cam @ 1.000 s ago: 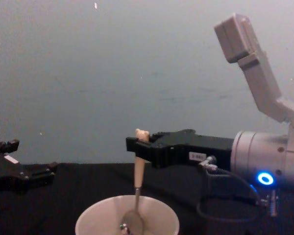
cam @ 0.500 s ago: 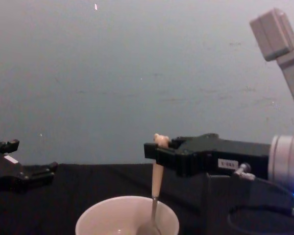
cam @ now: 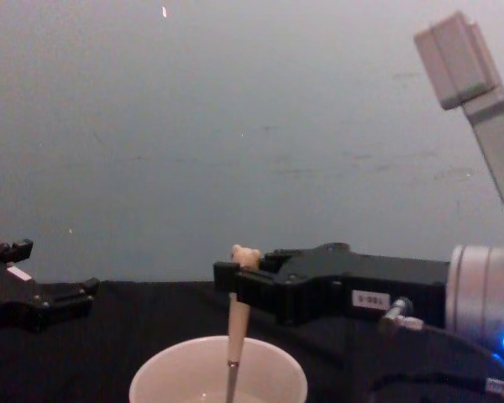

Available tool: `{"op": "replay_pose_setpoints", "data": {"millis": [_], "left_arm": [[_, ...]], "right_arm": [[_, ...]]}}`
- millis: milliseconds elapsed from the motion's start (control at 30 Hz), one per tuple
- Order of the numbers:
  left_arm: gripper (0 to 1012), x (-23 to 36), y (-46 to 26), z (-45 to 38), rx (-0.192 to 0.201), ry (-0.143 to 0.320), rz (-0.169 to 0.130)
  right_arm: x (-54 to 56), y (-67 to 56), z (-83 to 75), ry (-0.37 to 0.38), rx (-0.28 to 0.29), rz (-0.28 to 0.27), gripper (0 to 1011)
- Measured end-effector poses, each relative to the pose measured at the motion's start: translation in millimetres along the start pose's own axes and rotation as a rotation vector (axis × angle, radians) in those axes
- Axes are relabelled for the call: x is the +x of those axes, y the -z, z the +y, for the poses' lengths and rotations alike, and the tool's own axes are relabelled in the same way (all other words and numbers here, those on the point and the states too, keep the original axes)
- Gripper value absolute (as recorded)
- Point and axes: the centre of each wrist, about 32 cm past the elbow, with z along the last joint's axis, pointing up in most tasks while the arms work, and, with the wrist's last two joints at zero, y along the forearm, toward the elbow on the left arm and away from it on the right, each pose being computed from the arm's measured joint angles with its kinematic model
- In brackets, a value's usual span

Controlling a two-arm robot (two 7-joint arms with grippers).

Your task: Pick up the stirring spoon with one hand, stir inside the cup, then place it back in its original position.

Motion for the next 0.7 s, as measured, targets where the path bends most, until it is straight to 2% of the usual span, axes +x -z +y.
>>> {"op": "replay_pose_setpoints", "data": {"millis": [267,467,700], "left_arm": [[1001,0.0,0.0,0.0,0.0,0.0,0.0],[1001,0.0,0.0,0.0,0.0,0.0,0.0],[1001,0.0,0.0,0.0,0.0,0.0,0.0]], "right_arm": [[-1.4,-0.1,18.8,0.002,0.002,0.01,215],[3.1,0.1,34.4,0.035,0.002,0.007,215],[10.2,-0.3,35.9,0.074,0.003,0.001,215]]}}
